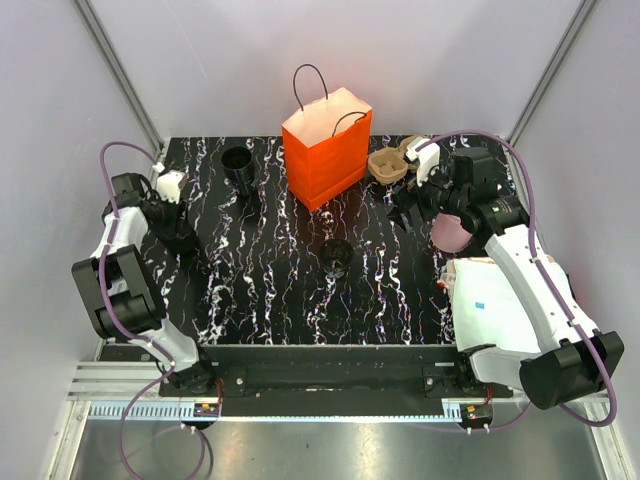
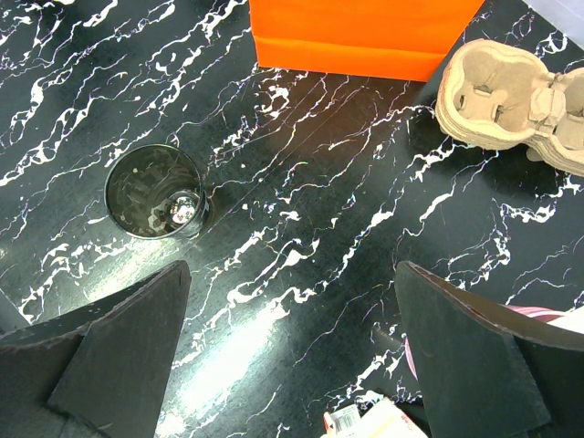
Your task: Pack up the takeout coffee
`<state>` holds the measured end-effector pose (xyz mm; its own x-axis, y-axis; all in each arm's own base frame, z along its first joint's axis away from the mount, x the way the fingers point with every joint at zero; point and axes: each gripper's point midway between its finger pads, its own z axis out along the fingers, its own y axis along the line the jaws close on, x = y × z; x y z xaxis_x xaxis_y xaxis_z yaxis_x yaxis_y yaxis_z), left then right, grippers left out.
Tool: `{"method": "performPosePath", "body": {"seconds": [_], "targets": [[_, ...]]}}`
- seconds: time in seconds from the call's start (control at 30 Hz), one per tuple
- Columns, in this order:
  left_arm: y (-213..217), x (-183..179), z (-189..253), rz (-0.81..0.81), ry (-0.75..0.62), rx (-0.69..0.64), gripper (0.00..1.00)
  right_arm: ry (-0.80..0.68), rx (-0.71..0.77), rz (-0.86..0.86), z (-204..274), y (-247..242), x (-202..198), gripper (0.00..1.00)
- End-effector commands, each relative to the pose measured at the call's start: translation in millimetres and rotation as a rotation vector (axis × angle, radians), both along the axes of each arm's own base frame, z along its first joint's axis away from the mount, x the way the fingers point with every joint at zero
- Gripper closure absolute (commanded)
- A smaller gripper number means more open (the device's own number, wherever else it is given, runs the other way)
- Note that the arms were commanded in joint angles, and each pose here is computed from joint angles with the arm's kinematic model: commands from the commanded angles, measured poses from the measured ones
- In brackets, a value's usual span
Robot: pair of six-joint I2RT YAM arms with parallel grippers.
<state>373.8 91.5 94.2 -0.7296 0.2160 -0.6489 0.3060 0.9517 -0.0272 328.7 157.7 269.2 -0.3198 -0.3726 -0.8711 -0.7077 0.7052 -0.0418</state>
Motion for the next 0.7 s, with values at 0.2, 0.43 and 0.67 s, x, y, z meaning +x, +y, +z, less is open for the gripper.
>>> {"method": "performPosePath", "body": {"seconds": [0.2, 0.43, 0.67], "targets": [[3.9, 5.0, -3.8, -0.012, -0.021, 0.032, 0.59, -0.034, 0.040, 0.030, 13.9, 8.6, -1.3, 0.00], [2.9, 3.5, -3.5, -0.017, -0.020, 0.031, 0.68, -0.035, 0.042, 0.030, 14.5, 8.8, -1.8, 0.00], [-0.2, 3.4, 6.5, -0.021, -0.040, 0.025, 0.72, -0.042, 0.048, 0.029, 18.6, 8.7, -2.6, 0.00]]}}
